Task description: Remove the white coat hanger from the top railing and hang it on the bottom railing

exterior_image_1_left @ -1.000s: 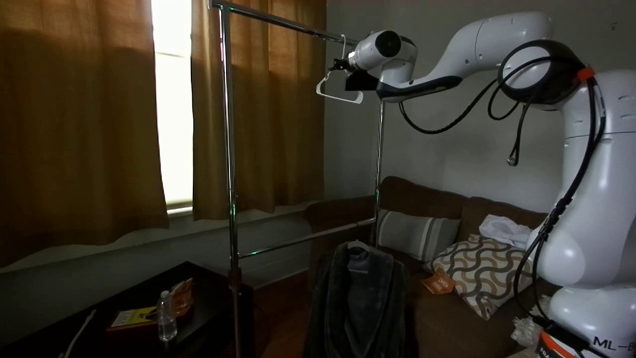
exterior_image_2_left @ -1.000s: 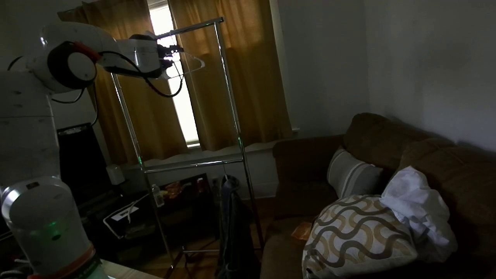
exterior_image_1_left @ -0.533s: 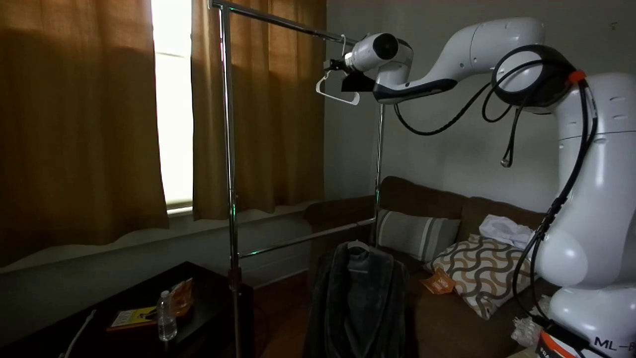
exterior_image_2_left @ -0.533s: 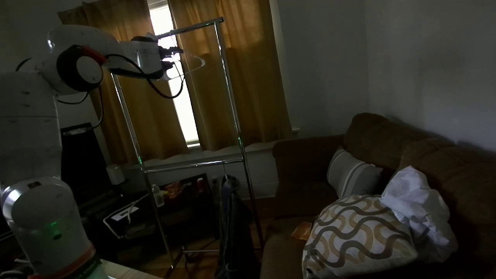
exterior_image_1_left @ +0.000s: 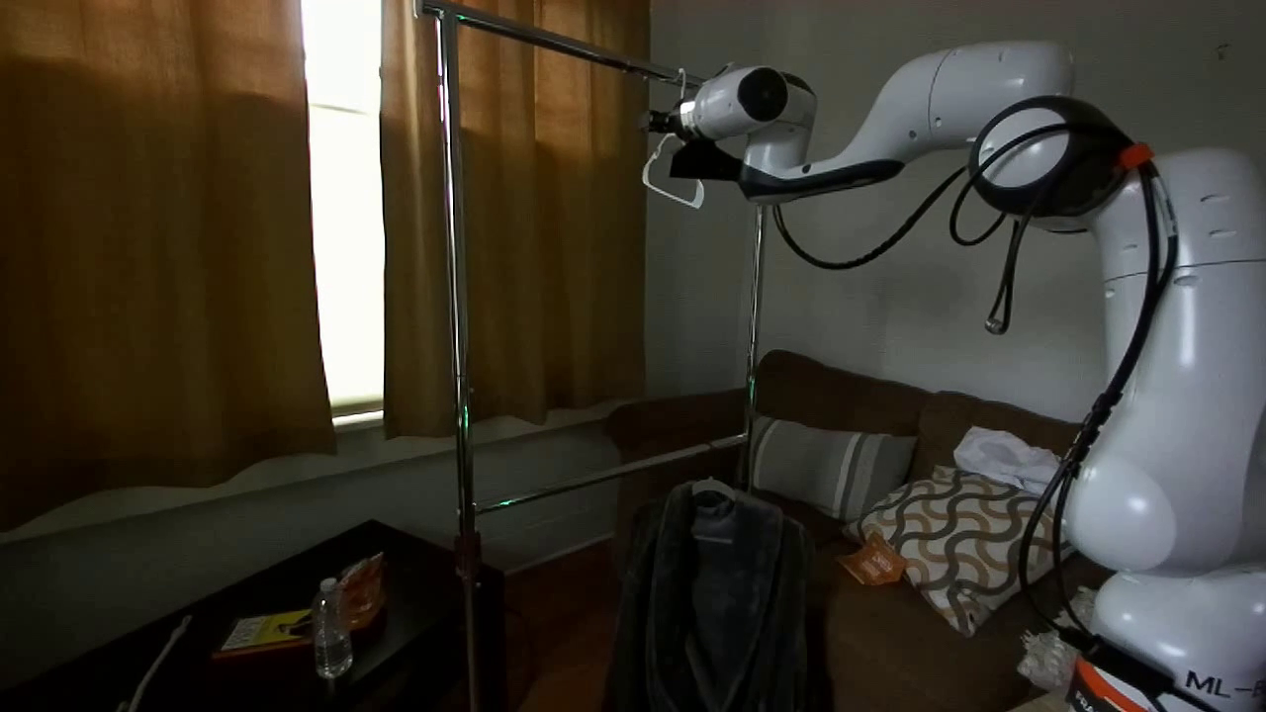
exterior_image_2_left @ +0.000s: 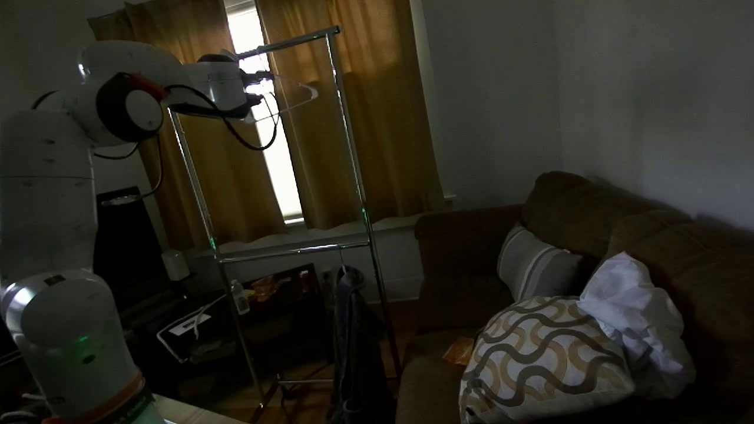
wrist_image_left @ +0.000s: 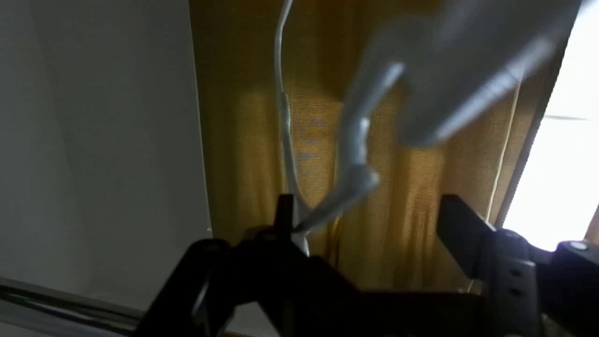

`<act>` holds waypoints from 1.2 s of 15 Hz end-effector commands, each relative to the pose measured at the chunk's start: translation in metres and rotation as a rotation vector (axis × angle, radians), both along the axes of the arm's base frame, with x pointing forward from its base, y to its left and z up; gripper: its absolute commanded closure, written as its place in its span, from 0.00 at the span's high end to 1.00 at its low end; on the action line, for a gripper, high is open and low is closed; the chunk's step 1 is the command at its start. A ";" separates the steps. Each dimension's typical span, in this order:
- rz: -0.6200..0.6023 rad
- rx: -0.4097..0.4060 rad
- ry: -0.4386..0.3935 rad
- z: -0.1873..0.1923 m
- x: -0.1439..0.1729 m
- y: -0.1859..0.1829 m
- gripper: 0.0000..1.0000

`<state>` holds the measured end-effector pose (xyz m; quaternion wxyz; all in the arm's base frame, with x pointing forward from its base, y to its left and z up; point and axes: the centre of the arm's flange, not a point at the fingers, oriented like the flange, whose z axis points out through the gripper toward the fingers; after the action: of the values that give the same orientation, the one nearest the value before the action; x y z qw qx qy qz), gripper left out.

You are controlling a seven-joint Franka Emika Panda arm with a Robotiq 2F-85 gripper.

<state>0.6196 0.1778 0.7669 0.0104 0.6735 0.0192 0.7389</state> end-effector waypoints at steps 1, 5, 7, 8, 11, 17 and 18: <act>0.013 0.015 -0.012 -0.009 0.002 0.001 0.48; 0.007 0.019 -0.008 -0.009 0.001 -0.002 0.17; 0.007 0.019 -0.010 -0.009 -0.001 -0.003 0.02; 0.005 0.019 -0.011 -0.008 -0.002 -0.005 0.00; 0.002 0.019 -0.023 -0.003 -0.007 -0.009 0.02; -0.004 0.021 -0.075 0.024 -0.028 -0.016 0.02; -0.002 0.018 -0.079 0.028 -0.034 -0.016 0.02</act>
<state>0.6091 0.1668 0.7884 0.0097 0.6577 0.0057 0.7532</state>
